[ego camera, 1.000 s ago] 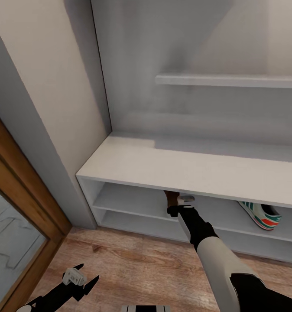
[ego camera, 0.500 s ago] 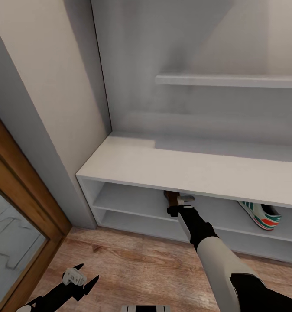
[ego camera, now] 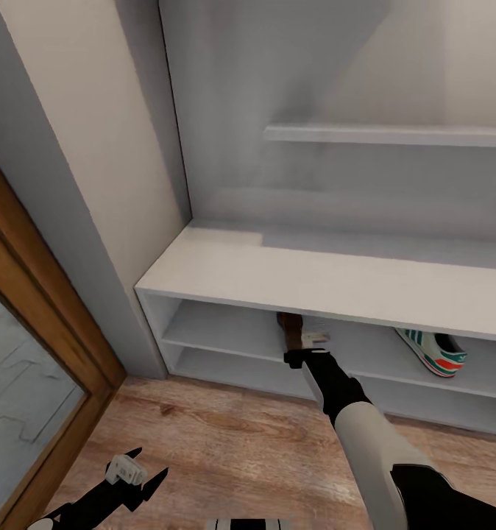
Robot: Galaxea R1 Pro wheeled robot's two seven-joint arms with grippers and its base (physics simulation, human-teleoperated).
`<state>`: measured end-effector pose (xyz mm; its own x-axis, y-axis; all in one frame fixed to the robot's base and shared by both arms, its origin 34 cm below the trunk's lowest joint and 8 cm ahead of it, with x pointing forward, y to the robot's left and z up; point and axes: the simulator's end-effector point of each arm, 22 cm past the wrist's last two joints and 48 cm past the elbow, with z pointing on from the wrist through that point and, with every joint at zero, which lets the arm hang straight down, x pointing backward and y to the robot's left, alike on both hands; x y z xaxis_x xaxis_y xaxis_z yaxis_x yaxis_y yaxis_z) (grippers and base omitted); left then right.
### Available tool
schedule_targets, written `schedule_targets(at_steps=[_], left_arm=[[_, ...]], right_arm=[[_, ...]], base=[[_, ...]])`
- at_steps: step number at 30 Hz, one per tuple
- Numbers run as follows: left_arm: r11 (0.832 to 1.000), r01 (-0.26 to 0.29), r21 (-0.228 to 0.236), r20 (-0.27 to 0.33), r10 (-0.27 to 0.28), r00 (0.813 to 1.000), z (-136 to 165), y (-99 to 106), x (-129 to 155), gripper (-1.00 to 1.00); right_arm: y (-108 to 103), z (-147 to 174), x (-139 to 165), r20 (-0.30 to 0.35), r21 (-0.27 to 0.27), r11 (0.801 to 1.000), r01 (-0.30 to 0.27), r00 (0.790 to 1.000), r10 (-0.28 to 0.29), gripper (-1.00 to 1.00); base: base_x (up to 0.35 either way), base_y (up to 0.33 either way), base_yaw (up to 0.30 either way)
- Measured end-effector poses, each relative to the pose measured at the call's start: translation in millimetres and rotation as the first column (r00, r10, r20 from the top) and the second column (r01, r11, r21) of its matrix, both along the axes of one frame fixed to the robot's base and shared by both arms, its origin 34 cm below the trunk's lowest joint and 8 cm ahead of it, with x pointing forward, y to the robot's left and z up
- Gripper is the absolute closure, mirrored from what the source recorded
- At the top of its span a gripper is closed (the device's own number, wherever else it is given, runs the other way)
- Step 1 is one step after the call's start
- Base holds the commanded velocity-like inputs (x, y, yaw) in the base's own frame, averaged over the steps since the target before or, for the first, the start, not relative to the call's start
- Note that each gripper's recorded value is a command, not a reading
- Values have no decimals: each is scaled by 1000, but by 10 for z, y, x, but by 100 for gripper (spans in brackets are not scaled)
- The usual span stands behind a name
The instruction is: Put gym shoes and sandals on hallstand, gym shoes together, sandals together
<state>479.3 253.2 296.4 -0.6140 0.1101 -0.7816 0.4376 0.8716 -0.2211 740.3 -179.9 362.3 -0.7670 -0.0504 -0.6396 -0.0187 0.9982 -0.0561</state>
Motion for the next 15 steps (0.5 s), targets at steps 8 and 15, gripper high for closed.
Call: schedule_targets(at_steps=[8, 15], left_arm=[[1000, -2, 1, 0, 2, 1000, 1, 5, 4, -100], [1000, -3, 1, 1, 3, 1000, 2, 8, 8, -100]], right_arm=[[1, -2, -2, 0, 0, 1000, 0, 1000, 0, -100], [0, -1, -1, 0, 0, 1000, 0, 1000, 0, -100]], base=[[-330, 0, 0], [-335, 0, 0]])
